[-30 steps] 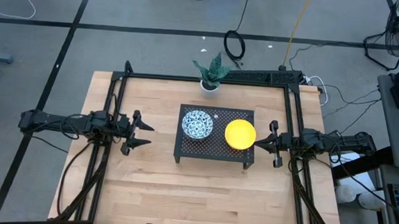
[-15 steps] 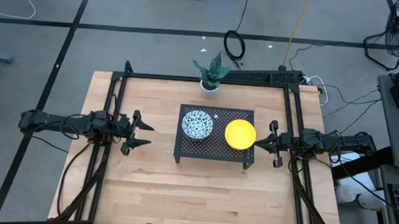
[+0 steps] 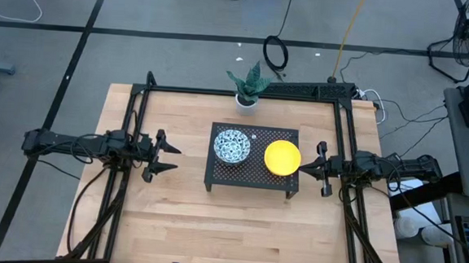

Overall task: Pick & Place Mini bowls
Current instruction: Return to Home Position

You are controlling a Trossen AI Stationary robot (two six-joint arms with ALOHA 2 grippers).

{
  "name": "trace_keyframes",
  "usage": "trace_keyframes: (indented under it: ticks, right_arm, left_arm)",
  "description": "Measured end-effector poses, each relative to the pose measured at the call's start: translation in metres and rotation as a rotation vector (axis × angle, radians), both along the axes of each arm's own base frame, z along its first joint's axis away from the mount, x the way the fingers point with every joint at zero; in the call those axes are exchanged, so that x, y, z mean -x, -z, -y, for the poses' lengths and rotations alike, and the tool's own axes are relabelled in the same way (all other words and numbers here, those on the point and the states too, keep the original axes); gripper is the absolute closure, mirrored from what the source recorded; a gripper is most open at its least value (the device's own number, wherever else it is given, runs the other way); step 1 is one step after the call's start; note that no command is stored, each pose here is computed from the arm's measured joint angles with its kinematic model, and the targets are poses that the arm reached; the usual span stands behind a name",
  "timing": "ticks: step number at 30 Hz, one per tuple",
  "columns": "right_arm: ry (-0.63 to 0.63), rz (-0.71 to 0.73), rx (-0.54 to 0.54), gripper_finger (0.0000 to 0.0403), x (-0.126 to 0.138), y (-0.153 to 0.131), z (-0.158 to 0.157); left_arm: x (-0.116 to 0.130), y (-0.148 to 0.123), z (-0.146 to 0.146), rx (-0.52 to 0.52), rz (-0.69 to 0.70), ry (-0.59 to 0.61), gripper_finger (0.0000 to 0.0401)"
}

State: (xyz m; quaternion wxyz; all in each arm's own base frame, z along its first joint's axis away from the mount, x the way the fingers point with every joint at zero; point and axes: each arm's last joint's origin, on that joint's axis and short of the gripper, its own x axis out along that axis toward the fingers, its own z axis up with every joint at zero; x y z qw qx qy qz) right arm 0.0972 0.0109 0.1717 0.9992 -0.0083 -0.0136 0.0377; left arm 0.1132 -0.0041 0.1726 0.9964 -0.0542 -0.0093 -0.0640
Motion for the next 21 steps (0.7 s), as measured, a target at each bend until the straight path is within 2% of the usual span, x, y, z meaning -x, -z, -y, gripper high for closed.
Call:
trace_keyframes:
  ticks: [16,21]
  right_arm:
    - [0.000,0.000,0.000,0.0403,0.0000,0.0000,0.0000]
    - [0.000,0.000,0.000,0.0403,0.0000,0.0000,0.0000]
  left_arm:
    - [0.0000,0.0000,0.0000,0.000,0.000,0.000,0.0132]
    - [0.0000,0.0000,0.0000,0.000,0.000,0.000,0.0140]
